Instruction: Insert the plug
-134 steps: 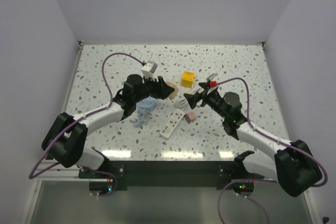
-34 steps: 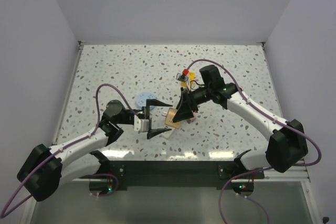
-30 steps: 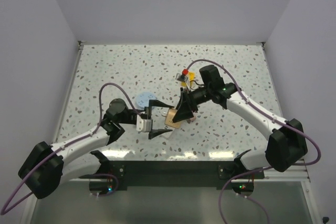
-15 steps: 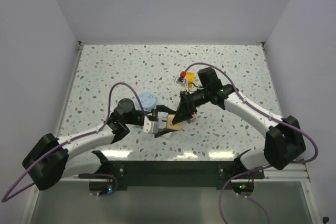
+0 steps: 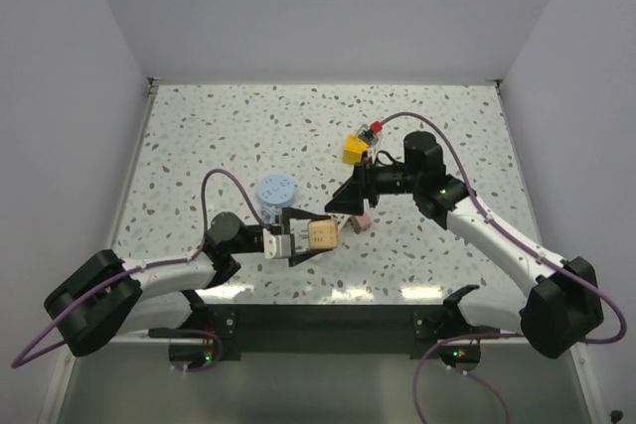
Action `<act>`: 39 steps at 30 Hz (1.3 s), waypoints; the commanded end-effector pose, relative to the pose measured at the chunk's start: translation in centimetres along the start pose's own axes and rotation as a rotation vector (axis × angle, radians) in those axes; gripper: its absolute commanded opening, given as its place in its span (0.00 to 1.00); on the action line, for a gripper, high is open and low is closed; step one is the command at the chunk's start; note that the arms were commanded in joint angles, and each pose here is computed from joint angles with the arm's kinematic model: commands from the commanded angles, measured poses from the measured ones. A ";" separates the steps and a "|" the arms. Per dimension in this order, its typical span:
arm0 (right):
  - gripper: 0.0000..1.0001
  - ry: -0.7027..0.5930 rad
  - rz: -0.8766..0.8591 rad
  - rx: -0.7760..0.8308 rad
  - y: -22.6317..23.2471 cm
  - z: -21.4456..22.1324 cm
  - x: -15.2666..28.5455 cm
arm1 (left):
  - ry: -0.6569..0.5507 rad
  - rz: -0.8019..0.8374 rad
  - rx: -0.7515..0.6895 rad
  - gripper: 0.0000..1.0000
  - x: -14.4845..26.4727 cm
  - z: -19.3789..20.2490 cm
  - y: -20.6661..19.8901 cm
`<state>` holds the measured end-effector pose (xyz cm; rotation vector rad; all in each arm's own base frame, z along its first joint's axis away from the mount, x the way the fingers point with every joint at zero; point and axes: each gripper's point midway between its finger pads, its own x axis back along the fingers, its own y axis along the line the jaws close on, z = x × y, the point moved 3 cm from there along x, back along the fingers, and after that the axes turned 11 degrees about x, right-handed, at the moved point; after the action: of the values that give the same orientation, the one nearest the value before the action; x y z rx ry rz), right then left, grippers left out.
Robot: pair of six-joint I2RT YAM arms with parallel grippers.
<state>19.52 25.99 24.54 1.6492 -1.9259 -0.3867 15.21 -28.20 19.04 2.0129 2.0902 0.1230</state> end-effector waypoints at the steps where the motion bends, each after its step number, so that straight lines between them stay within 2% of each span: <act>1: 0.85 -0.111 0.071 0.052 -1.0 -2.0 -0.3 | -0.184 -0.083 -0.093 0.00 -0.1 -4.3 1.3; 6: 0.89 -0.119 0.103 0.035 -1.8 -1.2 -0.4 | -0.234 -0.135 -0.104 0.00 0.3 -5.2 1.8; 21: 0.90 -0.200 0.069 0.071 0.5 -0.6 1.2 | -0.190 -0.207 -0.095 0.00 -1.0 -4.5 4.3; 33: 0.91 -0.147 0.064 0.031 -0.8 1.3 0.5 | -0.233 -0.209 -0.110 0.00 -1.0 -5.5 4.3; 39: 0.87 -0.144 0.033 0.023 -0.5 1.6 0.1 | -0.240 -0.200 -0.108 0.00 -1.4 -5.5 4.5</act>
<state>19.28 25.08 21.90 1.5522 -2.0652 -0.4795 18.15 -28.69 20.05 1.8092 2.2322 0.0096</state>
